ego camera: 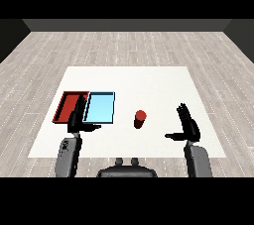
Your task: Pick the red can and put it in the red box
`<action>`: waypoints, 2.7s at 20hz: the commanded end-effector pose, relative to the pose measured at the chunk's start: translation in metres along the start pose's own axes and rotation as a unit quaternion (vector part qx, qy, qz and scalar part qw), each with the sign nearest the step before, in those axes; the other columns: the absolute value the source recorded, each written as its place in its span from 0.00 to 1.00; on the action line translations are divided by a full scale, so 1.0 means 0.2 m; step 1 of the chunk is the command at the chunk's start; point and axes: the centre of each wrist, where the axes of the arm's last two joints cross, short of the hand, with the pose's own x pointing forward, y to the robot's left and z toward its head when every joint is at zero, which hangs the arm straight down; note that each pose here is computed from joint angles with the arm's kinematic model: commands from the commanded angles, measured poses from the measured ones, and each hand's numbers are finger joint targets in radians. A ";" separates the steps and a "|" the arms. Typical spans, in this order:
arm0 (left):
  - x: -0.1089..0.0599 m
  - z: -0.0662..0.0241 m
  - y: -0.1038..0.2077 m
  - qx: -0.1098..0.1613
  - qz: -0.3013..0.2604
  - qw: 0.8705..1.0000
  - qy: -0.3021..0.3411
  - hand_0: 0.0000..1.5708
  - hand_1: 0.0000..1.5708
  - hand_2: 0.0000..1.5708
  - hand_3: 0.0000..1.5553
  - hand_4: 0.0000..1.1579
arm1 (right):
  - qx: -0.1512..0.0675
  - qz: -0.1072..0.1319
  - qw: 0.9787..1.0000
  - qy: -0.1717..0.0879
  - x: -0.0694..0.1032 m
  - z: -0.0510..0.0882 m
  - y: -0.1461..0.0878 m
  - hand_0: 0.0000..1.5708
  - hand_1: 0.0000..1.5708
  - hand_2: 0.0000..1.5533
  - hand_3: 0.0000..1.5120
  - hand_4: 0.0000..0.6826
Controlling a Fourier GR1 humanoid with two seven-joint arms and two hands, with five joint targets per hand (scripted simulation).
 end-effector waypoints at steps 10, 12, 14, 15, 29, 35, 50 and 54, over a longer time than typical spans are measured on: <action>-0.07 0.044 0.04 0.014 0.007 0.995 -0.100 0.00 0.00 0.00 0.00 0.00 | 0.015 -0.016 0.996 -0.081 -0.05 0.13 -0.05 0.00 0.00 0.00 0.00 0.00; -0.11 0.008 0.02 0.006 0.006 0.995 -0.102 0.00 0.00 0.00 0.00 0.00 | 0.003 -0.020 0.996 -0.085 -0.12 0.05 -0.05 0.00 0.00 0.00 0.00 0.00; -0.13 0.080 -0.07 0.003 -0.002 0.995 -0.102 0.00 0.00 0.00 0.00 0.00 | 0.030 -0.014 0.996 -0.082 -0.06 0.16 -0.11 0.00 0.00 0.00 0.00 0.00; -0.10 0.015 0.07 0.003 0.003 0.996 -0.094 0.00 0.00 0.00 0.00 0.00 | 0.011 -0.019 0.996 -0.081 -0.06 0.11 -0.14 0.00 0.00 0.00 0.00 0.00; -0.11 0.025 -0.01 0.009 0.005 0.995 -0.098 0.00 0.00 0.00 0.00 0.00 | 0.033 -0.059 0.996 -0.055 0.00 -0.14 0.11 0.00 0.00 0.00 0.00 0.00; -0.15 0.012 0.02 0.016 0.005 0.996 -0.089 0.00 0.00 0.00 0.00 0.00 | 0.038 -0.087 0.995 -0.029 -0.10 -0.22 0.15 0.00 0.00 0.00 0.00 0.00; -0.14 -0.043 -0.07 0.021 0.014 0.995 -0.098 0.00 0.00 0.00 0.00 0.00 | 0.058 -0.111 0.992 -0.024 -0.29 -0.35 0.42 0.00 0.00 0.00 0.00 0.00; -0.09 -0.011 -0.02 0.012 0.024 0.995 -0.091 0.00 0.00 0.00 0.00 0.00 | 0.055 -0.113 0.992 -0.018 -0.32 -0.16 0.51 0.00 0.00 0.00 0.00 0.00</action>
